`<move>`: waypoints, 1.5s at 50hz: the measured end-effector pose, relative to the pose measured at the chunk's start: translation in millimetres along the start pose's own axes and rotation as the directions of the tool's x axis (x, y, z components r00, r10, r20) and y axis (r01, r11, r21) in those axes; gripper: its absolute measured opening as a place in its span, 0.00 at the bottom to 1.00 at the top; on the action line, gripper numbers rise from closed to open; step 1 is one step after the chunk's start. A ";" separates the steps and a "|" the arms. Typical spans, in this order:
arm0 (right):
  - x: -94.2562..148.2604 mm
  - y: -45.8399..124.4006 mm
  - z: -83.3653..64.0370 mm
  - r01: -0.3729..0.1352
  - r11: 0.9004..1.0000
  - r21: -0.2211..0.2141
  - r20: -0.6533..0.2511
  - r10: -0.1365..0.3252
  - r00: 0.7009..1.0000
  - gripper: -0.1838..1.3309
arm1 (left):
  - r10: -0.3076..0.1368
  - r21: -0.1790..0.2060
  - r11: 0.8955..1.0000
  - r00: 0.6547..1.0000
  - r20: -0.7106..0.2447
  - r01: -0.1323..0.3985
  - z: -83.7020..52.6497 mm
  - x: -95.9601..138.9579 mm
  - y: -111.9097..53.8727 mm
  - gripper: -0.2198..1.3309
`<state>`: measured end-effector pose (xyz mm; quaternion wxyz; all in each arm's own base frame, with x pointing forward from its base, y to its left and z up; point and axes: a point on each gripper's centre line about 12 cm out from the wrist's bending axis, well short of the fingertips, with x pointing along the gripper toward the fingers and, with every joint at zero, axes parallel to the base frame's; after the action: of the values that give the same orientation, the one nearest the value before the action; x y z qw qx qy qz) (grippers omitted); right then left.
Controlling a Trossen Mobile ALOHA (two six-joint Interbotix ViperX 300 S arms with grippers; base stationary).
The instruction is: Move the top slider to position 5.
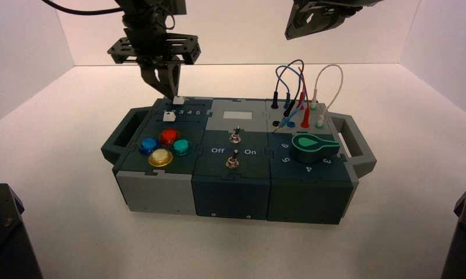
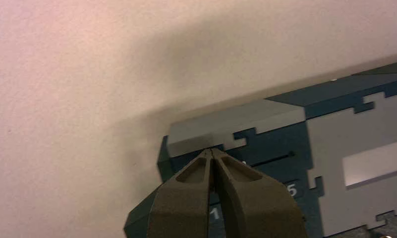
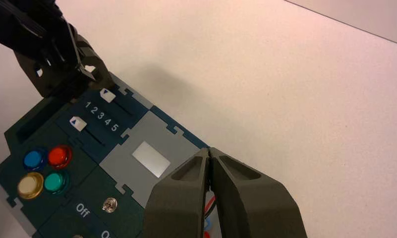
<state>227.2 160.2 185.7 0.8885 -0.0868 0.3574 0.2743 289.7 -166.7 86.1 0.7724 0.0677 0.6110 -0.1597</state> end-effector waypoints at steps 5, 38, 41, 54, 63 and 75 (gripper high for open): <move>0.0 0.0 0.2 0.000 1.000 0.000 0.002 0.000 1.000 0.03 | -0.004 0.008 1.000 1.000 0.000 0.004 1.4 1.0 -4.1 0.04; 0.0 0.0 0.0 0.000 1.000 0.000 0.000 0.000 1.000 0.03 | -0.031 0.048 0.998 1.000 -0.005 0.031 6.7 6.3 -28.0 0.04; 0.0 0.0 0.0 0.000 1.000 0.000 0.000 0.000 1.000 0.03 | -0.033 0.054 0.998 0.999 -0.006 0.034 6.7 6.9 -30.8 0.04; 0.0 0.0 0.2 0.000 1.000 -0.002 0.002 0.000 1.000 0.03 | -0.034 0.062 0.997 0.999 -0.017 0.035 7.9 9.5 -34.6 0.04; 0.0 -0.4 0.2 0.001 1.000 0.001 0.002 -0.001 1.000 0.03 | -0.031 0.069 0.997 0.999 -0.014 0.032 7.6 7.9 -34.1 0.04; 0.0 0.0 0.0 0.000 1.000 0.002 0.000 0.000 1.000 0.03 | -0.019 0.069 0.997 0.999 -0.030 0.021 -7.6 -2.8 -25.8 0.04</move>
<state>227.2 160.2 185.7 0.8886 -0.0860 0.3576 0.2742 273.6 -188.3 89.3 0.7590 0.0907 0.6169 -0.1876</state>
